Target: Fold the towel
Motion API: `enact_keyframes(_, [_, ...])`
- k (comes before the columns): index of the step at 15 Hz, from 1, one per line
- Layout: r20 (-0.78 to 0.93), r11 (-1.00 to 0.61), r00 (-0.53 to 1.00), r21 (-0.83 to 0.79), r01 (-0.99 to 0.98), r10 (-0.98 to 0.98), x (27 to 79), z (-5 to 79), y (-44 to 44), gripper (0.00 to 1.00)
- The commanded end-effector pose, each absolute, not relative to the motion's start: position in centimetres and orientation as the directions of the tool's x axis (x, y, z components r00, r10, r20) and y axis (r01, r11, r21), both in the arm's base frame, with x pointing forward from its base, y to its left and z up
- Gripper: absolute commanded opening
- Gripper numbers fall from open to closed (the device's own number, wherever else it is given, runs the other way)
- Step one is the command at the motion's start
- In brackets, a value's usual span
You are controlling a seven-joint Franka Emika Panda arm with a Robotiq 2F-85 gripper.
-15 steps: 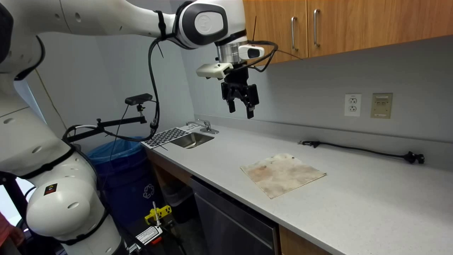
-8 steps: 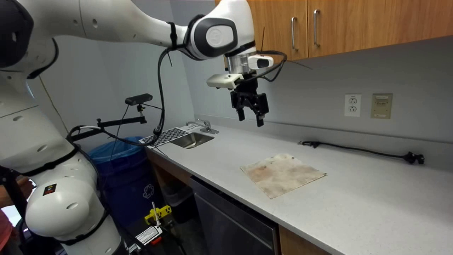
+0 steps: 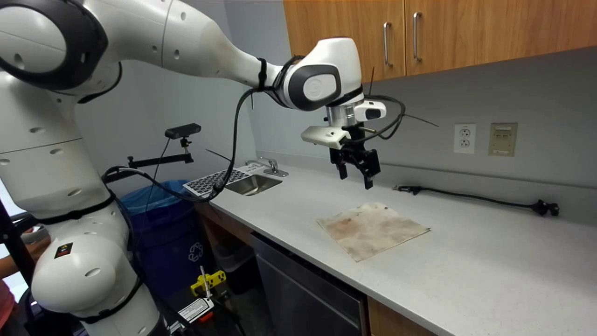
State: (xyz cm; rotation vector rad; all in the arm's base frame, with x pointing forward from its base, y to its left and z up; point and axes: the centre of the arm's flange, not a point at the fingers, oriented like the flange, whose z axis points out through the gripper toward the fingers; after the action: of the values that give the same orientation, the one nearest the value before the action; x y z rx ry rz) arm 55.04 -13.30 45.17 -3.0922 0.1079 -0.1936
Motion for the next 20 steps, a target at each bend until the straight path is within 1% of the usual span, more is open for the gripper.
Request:
enact_keyframes(1, [0.121, -0.996, 0.990, -0.048, -0.069, -0.074, 55.5, 44.5, -13.3, 1.00])
enact_keyframes(7, [0.118, -0.996, 0.990, -0.048, -0.069, -0.074, 56.1, 43.9, -13.3, 1.00])
enact_keyframes(10, [0.091, -0.988, 0.991, -0.124, -0.088, -0.099, 56.3, 42.5, -12.8, 1.00])
enact_keyframes(14, [0.097, -0.967, 0.982, -0.211, -0.141, -0.164, 56.4, 39.7, -11.8, 1.00])
enact_keyframes(20, [0.060, -0.953, 0.974, -0.228, -0.199, -0.218, 55.7, 35.6, -13.1, 1.00])
